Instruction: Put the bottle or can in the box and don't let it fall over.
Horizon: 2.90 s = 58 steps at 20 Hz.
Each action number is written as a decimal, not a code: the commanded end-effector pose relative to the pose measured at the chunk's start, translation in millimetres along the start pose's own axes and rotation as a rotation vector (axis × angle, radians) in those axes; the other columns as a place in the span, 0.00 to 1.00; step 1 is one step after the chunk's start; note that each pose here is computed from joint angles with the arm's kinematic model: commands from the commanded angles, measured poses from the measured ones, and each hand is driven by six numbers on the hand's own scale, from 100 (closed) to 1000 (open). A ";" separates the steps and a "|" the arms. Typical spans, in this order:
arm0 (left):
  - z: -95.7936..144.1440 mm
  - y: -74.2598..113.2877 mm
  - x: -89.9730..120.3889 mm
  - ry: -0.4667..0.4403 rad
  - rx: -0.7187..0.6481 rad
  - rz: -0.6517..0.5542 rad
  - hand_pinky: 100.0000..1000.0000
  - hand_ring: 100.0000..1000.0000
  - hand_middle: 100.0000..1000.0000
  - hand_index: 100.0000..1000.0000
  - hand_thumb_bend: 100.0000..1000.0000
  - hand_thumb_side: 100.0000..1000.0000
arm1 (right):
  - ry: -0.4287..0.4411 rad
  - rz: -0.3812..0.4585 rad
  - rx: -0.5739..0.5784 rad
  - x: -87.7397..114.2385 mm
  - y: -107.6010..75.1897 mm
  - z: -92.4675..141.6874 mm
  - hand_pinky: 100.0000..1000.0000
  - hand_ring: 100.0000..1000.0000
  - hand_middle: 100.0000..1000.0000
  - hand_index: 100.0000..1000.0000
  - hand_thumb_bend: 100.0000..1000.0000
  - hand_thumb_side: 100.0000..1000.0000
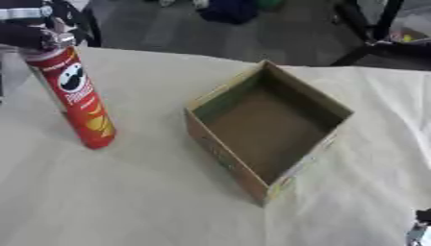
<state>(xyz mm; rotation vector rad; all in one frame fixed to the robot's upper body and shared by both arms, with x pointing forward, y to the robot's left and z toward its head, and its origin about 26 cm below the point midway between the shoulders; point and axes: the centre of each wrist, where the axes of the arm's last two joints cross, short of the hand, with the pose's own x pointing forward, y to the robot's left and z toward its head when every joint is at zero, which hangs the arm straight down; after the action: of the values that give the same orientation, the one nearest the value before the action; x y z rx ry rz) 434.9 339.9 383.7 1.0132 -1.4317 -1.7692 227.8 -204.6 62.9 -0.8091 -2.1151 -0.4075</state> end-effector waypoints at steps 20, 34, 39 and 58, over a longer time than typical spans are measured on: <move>7.1 2.3 -3.6 -0.074 -0.179 -0.203 0.46 0.71 0.79 0.87 0.00 1.00 | -0.013 -0.015 -0.010 3.8 1.5 -3.6 0.30 0.53 0.72 0.95 0.00 0.58; 5.1 -1.5 -7.1 -0.125 -0.204 -0.191 0.40 0.66 0.75 0.85 0.00 1.00 | -0.016 -0.019 -0.011 3.6 1.1 -4.3 0.30 0.53 0.72 0.95 0.00 0.58; 3.6 -8.1 -10.4 -0.147 -0.210 -0.165 0.37 0.62 0.71 0.84 0.19 1.00 | -0.016 -0.021 -0.012 3.4 0.8 -4.6 0.30 0.53 0.72 0.95 0.00 0.58; -2.7 -31.6 -23.9 -0.230 -0.256 -0.153 0.34 0.61 0.67 0.79 0.20 0.39 | -0.022 -0.036 -0.023 2.7 0.0 -7.5 0.30 0.53 0.71 0.95 0.00 0.58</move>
<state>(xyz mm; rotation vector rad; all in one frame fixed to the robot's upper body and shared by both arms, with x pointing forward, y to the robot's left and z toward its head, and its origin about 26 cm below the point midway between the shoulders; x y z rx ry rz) 449.6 355.5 358.9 0.9407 -1.5113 -1.7706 230.4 -207.0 65.3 -0.7992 -2.1343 -0.4290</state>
